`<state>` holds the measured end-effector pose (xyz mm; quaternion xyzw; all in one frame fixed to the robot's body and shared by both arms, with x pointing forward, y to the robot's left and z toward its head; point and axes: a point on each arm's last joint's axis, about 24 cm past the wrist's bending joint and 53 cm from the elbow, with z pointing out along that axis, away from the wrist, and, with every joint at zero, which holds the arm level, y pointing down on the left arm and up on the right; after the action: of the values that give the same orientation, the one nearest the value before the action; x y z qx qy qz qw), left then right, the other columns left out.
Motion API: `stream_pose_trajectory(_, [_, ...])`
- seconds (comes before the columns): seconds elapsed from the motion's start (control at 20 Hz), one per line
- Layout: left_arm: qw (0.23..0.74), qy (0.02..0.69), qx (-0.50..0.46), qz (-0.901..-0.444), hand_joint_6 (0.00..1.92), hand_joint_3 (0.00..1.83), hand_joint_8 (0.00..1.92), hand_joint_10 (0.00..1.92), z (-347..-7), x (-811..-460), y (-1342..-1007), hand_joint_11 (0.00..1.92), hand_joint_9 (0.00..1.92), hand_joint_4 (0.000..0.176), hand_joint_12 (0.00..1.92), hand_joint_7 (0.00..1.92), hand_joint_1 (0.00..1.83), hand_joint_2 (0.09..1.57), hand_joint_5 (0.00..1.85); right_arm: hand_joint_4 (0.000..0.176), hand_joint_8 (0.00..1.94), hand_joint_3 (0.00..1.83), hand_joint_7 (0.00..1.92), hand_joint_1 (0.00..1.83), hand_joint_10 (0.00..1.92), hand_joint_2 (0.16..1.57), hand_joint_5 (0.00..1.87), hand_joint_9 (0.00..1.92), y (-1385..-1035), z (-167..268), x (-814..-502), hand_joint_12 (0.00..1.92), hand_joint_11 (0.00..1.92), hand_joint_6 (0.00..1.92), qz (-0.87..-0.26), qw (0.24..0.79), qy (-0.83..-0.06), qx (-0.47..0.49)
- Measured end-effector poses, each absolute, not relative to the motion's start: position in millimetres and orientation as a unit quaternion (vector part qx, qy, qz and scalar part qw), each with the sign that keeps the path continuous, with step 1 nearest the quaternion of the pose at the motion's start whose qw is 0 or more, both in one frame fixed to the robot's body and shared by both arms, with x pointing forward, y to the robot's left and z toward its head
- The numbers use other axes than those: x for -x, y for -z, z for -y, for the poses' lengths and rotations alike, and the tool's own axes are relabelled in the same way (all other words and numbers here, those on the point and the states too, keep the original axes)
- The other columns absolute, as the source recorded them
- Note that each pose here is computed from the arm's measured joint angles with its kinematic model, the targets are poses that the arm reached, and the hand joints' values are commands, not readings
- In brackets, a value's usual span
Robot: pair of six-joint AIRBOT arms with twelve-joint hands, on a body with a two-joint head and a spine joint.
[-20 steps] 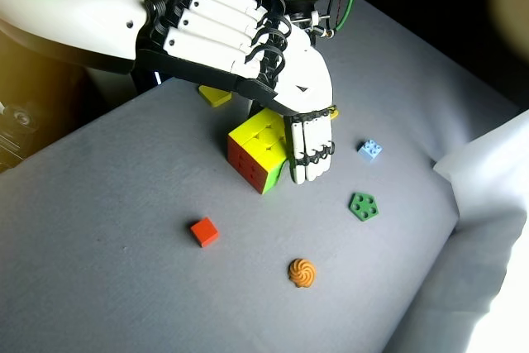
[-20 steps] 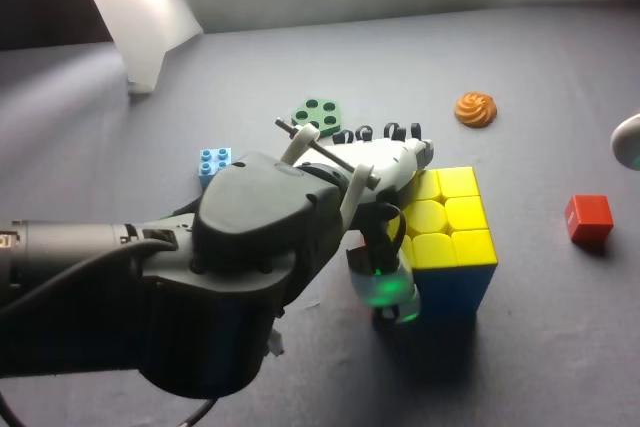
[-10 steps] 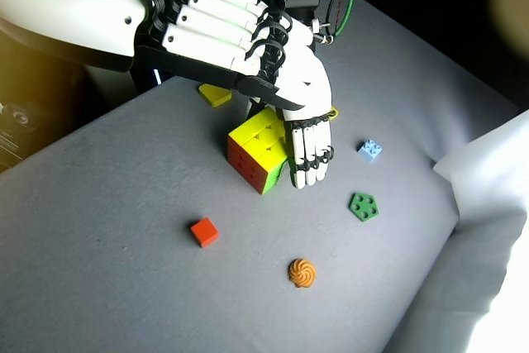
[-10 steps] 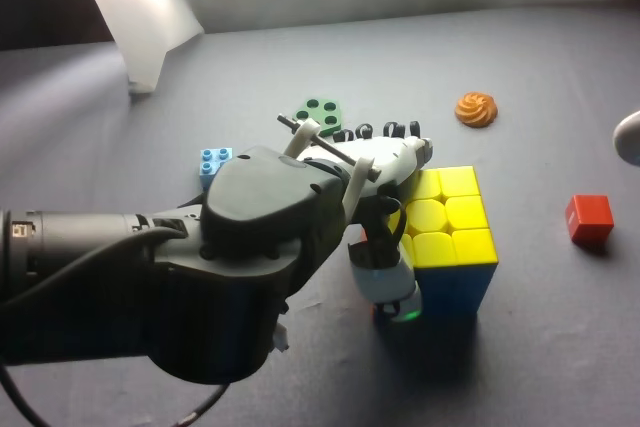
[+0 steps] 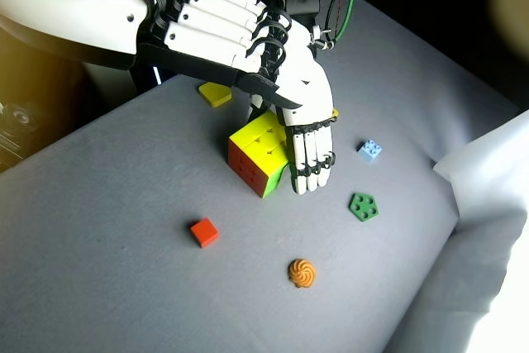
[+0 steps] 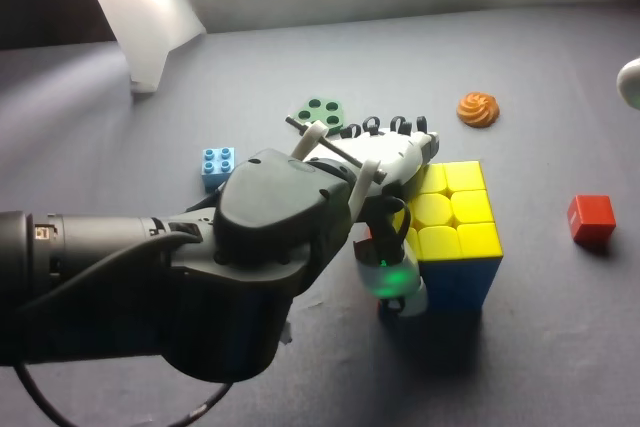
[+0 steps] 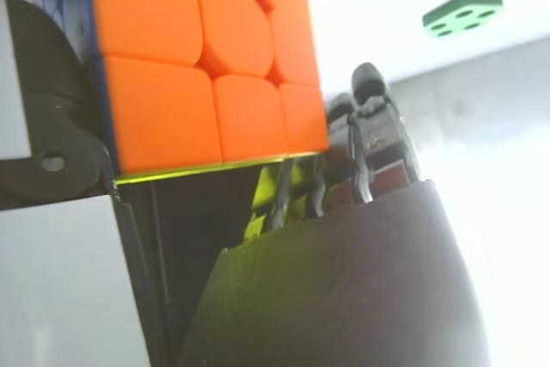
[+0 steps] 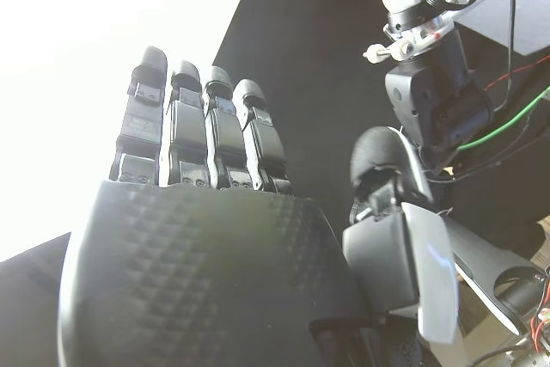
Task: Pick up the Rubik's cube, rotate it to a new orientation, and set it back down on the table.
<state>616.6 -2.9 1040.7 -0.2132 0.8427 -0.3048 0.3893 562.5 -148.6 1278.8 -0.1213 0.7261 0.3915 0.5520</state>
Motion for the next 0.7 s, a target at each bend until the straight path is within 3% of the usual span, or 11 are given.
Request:
stream_pose_trajectory(0.1, [0.390, 0.304, 0.214, -0.842, 0.00, 0.00, 0.00, 0.00, 2.3, -617.4, -1040.7, 0.00, 0.00, 0.000, 0.13, 0.00, 1.31, 0.90, 0.00, 0.000, 0.00, 0.01, 0.07, 0.00, 0.00, 1.46, 0.08, 0.06, -1278.5, 148.8, -562.6, 0.22, 0.00, 0.00, -0.726, 0.553, -0.390, 0.123])
stream_pose_trajectory(0.2, [0.391, 0.305, 0.213, -0.842, 0.00, 0.00, 0.00, 0.00, 2.9, -617.4, -1041.1, 0.00, 0.00, 0.000, 0.12, 0.00, 1.33, 0.88, 0.00, 0.000, 0.00, 0.01, 0.06, 0.00, 0.00, 1.46, 0.07, 0.04, -1278.5, 148.7, -562.6, 0.17, 0.00, 0.00, -0.726, 0.553, -0.390, 0.123])
stream_pose_trajectory(0.3, [0.391, 0.305, 0.213, -0.842, 0.01, 0.01, 0.01, 0.02, 2.8, -617.6, -1041.2, 0.00, 0.07, 0.000, 0.47, 0.06, 1.42, 0.90, 0.03, 0.000, 0.00, 0.00, 0.07, 0.00, 0.00, 1.45, 0.08, 0.06, -1278.4, 148.8, -562.6, 0.24, 0.00, 0.00, -0.726, 0.553, -0.389, 0.123])
stream_pose_trajectory(0.35, [0.392, 0.305, 0.214, -0.841, 0.02, 0.01, 0.02, 0.04, 2.3, -618.3, -1041.2, 0.00, 0.15, 0.000, 0.66, 0.14, 1.44, 0.91, 0.09, 0.000, 0.00, 0.00, 0.03, 0.00, 0.00, 1.45, 0.04, 0.02, -1278.5, 148.7, -562.5, 0.14, 0.00, 0.00, -0.726, 0.553, -0.390, 0.123])
stream_pose_trajectory(0.4, [0.392, 0.305, 0.213, -0.841, 0.04, 0.01, 0.05, 0.08, 2.4, -618.4, -1041.4, 0.00, 0.33, 0.000, 1.00, 0.33, 1.41, 0.93, 0.22, 0.000, 0.00, 0.00, 0.05, 0.00, 0.00, 1.45, 0.05, 0.03, -1278.4, 148.7, -562.6, 0.17, 0.00, 0.00, -0.726, 0.553, -0.389, 0.123])
stream_pose_trajectory(0.45, [0.393, 0.305, 0.212, -0.841, 0.05, 0.01, 0.05, 0.09, 2.6, -618.6, -1041.8, 0.01, 0.44, 0.000, 1.15, 0.46, 1.40, 0.94, 0.32, 0.000, 0.00, 0.00, 0.04, 0.00, 0.00, 1.46, 0.05, 0.03, -1278.4, 148.7, -562.6, 0.16, 0.00, 0.00, -0.726, 0.553, -0.389, 0.123])
stream_pose_trajectory(0.5, [0.395, 0.306, 0.209, -0.841, 0.06, 0.01, 0.06, 0.13, 3.0, -619.1, -1042.8, 0.11, 0.57, 0.000, 1.17, 0.59, 1.37, 0.96, 0.42, 0.000, 0.00, 0.00, 0.07, 0.00, 0.00, 1.47, 0.07, 0.05, -1278.4, 148.7, -562.6, 0.24, 0.00, 0.00, -0.726, 0.553, -0.389, 0.123])
stream_pose_trajectory(0.6, [0.395, 0.306, 0.211, -0.840, 0.06, 0.01, 0.09, 0.28, 2.7, -619.2, -1042.8, 0.36, 0.81, 0.000, 1.22, 0.83, 1.39, 1.02, 0.67, 0.000, 0.00, 0.00, 0.05, 0.00, 0.00, 1.48, 0.06, 0.04, -1278.4, 148.7, -562.6, 0.17, 0.00, 0.00, -0.726, 0.553, -0.389, 0.123])
stream_pose_trajectory(0.65, [0.395, 0.306, 0.211, -0.840, 0.06, 0.01, 0.09, 0.28, 2.7, -619.2, -1042.8, 0.36, 0.81, 0.000, 1.22, 0.83, 1.39, 1.02, 0.67, 0.000, 0.00, 0.00, 0.05, 0.00, 0.00, 1.48, 0.06, 0.04, -1278.4, 148.8, -562.6, 0.17, 0.00, 0.00, -0.726, 0.553, -0.389, 0.123])
stream_pose_trajectory(0.7, [0.395, 0.306, 0.212, -0.840, 0.90, 0.03, 0.88, 1.06, 2.3, -619.3, -1042.8, 0.61, 0.94, 0.000, 1.26, 0.94, 1.37, 1.12, 0.72, 0.000, 0.00, 0.00, 0.03, 0.00, 0.00, 1.49, 0.05, 0.02, -1278.5, 148.6, -562.4, 0.12, 0.00, 0.00, -0.726, 0.553, -0.390, 0.123])
